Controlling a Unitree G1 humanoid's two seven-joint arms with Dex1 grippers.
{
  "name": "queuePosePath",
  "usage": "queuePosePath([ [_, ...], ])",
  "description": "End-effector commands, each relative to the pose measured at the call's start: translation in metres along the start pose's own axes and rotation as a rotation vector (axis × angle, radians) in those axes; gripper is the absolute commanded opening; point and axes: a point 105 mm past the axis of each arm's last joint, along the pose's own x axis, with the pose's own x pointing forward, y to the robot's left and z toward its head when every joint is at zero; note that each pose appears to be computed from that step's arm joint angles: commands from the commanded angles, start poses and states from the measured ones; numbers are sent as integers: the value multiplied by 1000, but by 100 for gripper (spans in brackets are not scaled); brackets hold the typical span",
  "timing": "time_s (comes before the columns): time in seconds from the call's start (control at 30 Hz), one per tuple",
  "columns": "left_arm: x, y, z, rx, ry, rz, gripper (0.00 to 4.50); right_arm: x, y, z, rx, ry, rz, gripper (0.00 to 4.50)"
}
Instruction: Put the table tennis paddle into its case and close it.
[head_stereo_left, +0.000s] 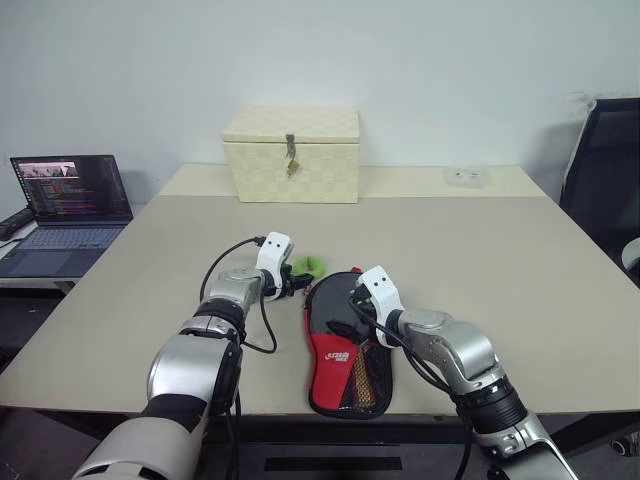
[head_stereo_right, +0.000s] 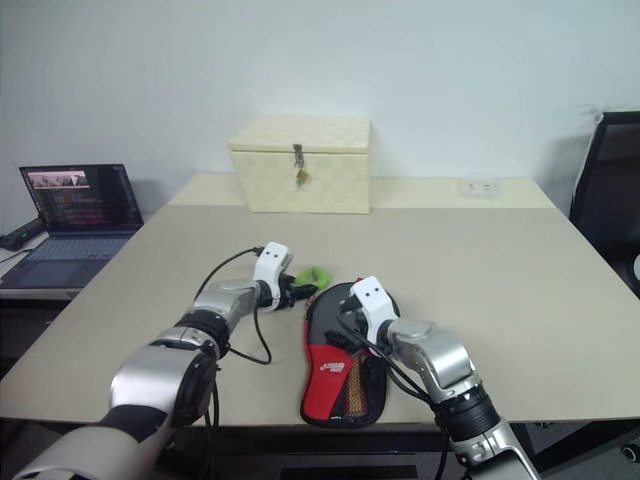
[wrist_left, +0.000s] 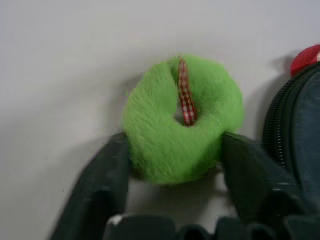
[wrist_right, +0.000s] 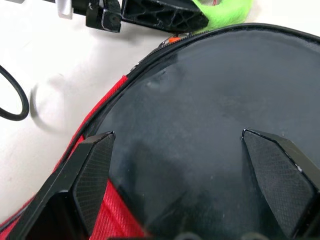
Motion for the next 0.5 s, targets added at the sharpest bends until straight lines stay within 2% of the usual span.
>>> queuePosePath([
  [0.03,0,0,18,20,-43,18,137,-6,1,10,-8,-39,-8,450],
  [0.17,2,-3,17,10,-46,12,4,-7,-1,13,-16,-46,-18,450],
  [0.3,2,-2,17,24,-45,20,1,-3,-7,15,-48,-53,-43,450],
  [0.5,5,-4,26,102,-49,57,1,7,-13,-18,-100,60,-58,450],
])
